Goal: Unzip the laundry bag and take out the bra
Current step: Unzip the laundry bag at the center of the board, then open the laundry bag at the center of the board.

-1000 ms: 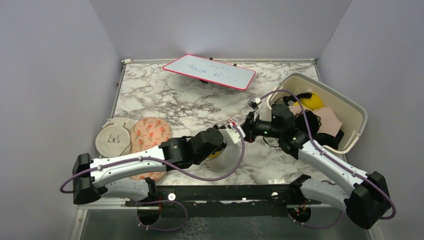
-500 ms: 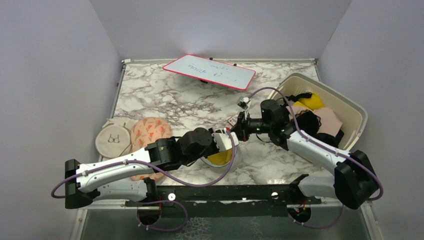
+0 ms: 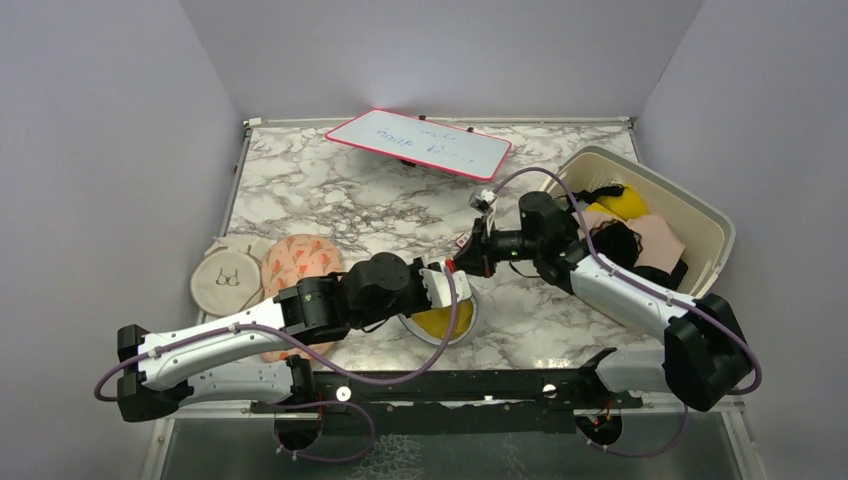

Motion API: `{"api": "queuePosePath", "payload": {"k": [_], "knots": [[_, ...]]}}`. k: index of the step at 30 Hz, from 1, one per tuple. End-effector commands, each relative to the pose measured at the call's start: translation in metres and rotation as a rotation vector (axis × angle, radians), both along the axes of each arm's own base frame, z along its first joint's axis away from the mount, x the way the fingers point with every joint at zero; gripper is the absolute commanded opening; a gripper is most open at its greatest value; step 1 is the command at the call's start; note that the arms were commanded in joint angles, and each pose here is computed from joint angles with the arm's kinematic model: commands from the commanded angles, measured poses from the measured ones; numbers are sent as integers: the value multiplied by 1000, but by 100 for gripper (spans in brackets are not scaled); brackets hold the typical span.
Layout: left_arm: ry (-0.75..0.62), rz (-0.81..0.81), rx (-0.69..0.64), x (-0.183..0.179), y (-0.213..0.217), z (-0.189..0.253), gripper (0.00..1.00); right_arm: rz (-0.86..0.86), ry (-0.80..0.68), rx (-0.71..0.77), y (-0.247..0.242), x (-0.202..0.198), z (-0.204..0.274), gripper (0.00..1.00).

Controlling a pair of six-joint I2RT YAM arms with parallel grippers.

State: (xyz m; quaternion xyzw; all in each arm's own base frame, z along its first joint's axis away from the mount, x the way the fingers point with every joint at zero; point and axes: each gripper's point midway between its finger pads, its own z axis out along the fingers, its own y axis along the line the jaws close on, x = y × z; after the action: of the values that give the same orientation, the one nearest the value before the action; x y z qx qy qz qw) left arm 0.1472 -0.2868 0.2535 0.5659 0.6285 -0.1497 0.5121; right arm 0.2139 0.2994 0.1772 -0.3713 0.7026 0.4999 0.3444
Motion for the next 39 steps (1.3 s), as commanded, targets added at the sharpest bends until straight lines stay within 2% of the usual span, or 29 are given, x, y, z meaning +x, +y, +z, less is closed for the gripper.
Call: {"api": "queuePosePath", "payload": {"k": [1,9,13,15,19,22,24,26,32,36,39], "knots": [[-49,-113,-116,-13,-10,42,0,8,-92,8,1,10,14,1],[-67,-132,-111,-12,-16,46,0,63,-78,43,9,6,15,1],[-91,-91,-119,-4,-15,43,0,0,-39,17,10,18,10,4],[-88,6,-139,8,-9,45,0,-47,-21,-28,7,25,9,11],[-23,244,-218,28,8,52,0,-261,31,-153,-17,43,5,30],[54,318,-283,29,11,50,0,-370,39,-226,-37,44,3,51],[113,345,-311,29,9,45,0,-389,49,-254,-46,39,6,60],[181,354,-324,27,5,39,0,-389,52,-257,-50,32,13,65],[337,363,-349,34,-3,27,0,-337,18,-259,-59,11,34,67],[418,417,-369,56,11,23,0,-231,-34,-198,-55,-10,48,65],[468,392,-397,56,10,29,0,-153,-10,-166,-45,-23,45,63]]}}
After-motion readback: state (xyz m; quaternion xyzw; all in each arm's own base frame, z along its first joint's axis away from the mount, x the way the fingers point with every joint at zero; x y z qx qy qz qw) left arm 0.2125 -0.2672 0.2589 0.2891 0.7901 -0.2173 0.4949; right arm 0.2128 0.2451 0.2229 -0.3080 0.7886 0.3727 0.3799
